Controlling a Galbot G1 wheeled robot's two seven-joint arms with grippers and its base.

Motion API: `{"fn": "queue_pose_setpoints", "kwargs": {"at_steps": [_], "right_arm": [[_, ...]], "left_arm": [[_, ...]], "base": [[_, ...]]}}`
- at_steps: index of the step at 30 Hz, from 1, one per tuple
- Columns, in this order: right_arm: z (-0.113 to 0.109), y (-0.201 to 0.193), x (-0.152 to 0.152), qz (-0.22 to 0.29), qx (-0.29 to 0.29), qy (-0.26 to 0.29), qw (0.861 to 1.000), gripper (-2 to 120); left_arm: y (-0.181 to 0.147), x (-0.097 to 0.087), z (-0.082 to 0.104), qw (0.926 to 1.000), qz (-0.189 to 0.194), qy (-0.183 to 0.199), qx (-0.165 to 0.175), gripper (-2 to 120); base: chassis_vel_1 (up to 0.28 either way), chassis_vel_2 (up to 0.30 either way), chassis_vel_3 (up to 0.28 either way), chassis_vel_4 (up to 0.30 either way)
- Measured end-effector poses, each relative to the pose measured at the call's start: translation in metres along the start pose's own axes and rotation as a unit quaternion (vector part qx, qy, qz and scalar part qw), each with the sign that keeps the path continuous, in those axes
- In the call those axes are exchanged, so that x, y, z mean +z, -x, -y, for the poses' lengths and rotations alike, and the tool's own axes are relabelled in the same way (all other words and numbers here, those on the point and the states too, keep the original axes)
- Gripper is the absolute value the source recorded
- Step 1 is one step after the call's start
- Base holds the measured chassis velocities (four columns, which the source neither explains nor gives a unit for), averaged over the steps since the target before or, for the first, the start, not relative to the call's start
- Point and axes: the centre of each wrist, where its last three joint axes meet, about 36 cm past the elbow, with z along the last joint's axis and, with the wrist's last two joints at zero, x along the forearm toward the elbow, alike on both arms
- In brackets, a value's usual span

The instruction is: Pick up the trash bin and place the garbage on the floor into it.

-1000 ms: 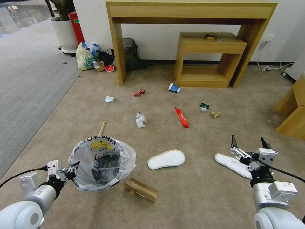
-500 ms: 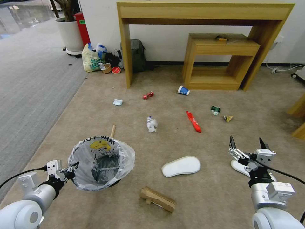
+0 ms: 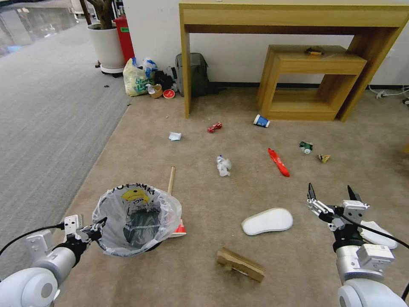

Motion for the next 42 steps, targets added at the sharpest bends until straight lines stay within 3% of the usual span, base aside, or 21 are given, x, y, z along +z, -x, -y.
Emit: {"fn": "queue_pose_setpoints", "kwargs": {"at_steps": [18, 26, 30, 32, 33, 34, 37, 38, 40, 42], "right_arm": [[-0.003, 0.013, 0.011, -0.028, -0.017, 0.015, 0.999, 100], [-0.012, 0.041, 0.060, -0.108, -0.083, -0.008, 0.991, 100], [-0.012, 0.064, 0.103, -0.157, -0.169, -0.075, 0.970, 100], [-0.010, 0.065, 0.105, -0.159, -0.177, -0.082, 0.968, 100], [0.005, 0.076, 0.113, -0.167, -0.239, -0.128, 0.948, 100], [0.005, 0.076, 0.113, -0.167, -0.239, -0.128, 0.948, 100], [0.027, 0.091, 0.122, -0.179, -0.342, -0.185, 0.904, 100], [0.027, 0.091, 0.122, -0.179, -0.342, -0.185, 0.904, 100], [0.031, 0.098, 0.135, -0.178, -0.392, -0.210, 0.878, 100], [0.030, 0.099, 0.138, -0.178, -0.401, -0.215, 0.873, 100]], "left_arm": [[-0.002, 0.000, 0.002, 1.0000, 0.004, 0.005, -0.002, 0], [-0.001, -0.003, 0.004, 0.9998, 0.006, 0.013, -0.009, 0], [-0.003, -0.004, 0.006, 0.9998, 0.009, 0.015, -0.011, 0], [-0.003, -0.004, 0.006, 0.9998, 0.009, 0.015, -0.011, 0], [-0.004, -0.005, 0.007, 0.9998, 0.011, 0.014, -0.012, 0], [-0.004, -0.005, 0.007, 0.9998, 0.011, 0.014, -0.012, 0], [-0.005, -0.003, 0.007, 0.9998, 0.011, 0.008, -0.015, 0], [-0.005, -0.003, 0.007, 0.9998, 0.011, 0.008, -0.015, 0], [-0.006, -0.001, 0.008, 0.9998, 0.011, 0.005, -0.017, 0], [-0.006, 0.000, 0.008, 0.9998, 0.011, 0.005, -0.017, 0]], "base": [[0.168, 0.174, -0.174, -0.175], [0.006, 0.010, -0.013, -0.004], [0.000, 0.000, 0.000, 0.000], [0.000, 0.000, 0.000, 0.000], [0.000, 0.000, 0.000, 0.000], [0.000, 0.000, 0.000, 0.000], [0.000, 0.000, 0.000, 0.000], [0.000, 0.000, 0.000, 0.000], [0.000, 0.000, 0.000, 0.000], [0.000, 0.000, 0.000, 0.000]]}}
